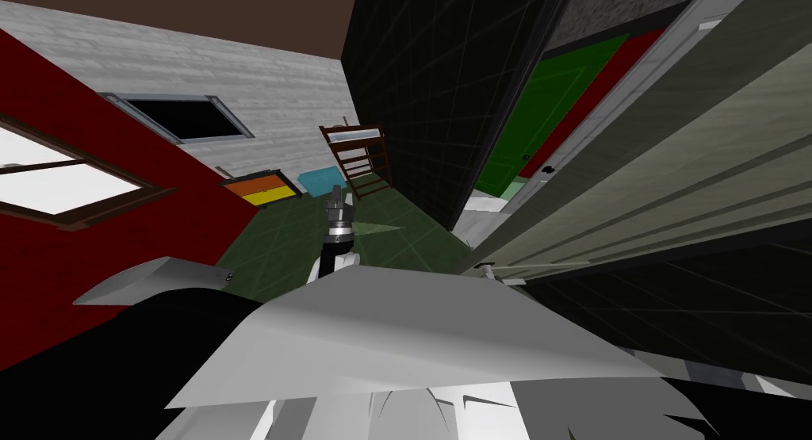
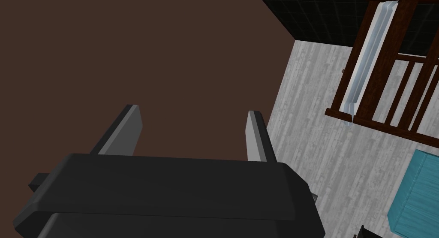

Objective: Pull the door open

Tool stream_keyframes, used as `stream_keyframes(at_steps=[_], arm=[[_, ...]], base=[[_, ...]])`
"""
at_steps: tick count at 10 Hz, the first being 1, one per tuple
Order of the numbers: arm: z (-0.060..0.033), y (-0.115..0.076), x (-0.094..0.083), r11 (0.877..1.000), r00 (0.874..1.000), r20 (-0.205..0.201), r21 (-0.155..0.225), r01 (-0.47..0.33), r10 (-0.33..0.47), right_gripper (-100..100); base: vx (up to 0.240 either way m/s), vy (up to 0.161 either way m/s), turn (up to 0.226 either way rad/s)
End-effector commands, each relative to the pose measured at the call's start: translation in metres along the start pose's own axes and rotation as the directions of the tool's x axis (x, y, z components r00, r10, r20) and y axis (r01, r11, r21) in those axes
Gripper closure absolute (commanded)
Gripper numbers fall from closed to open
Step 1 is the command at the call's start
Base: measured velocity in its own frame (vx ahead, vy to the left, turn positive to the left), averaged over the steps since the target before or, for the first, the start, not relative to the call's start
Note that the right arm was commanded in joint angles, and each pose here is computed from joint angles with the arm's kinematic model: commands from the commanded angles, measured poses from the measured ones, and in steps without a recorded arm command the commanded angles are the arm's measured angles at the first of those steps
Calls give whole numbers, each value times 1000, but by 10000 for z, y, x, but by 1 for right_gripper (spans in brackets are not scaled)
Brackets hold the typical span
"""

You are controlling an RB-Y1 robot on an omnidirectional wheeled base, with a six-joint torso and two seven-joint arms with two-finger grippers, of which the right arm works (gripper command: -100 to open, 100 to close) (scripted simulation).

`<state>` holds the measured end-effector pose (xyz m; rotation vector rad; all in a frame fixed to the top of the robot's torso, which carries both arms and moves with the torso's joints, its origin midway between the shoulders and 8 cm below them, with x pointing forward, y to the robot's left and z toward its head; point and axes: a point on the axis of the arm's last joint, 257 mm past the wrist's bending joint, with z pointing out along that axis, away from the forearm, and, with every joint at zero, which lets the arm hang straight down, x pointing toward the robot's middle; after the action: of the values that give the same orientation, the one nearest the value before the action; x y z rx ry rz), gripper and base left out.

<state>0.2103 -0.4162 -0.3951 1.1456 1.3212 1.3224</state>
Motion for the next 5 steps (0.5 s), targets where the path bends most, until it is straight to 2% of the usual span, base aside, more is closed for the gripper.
stream_keyframes(at_steps=[1,3,5], arm=[[-25,-17,107,1000,1000,-27,2,-4,4,100],[-81,-28,214,1000,998,-62,7,-2,2,100],[-108,-50,197,1000,998,-58,17,1,0,100]], base=[[82,114,-66],[86,124,-41],[36,78,-1]])
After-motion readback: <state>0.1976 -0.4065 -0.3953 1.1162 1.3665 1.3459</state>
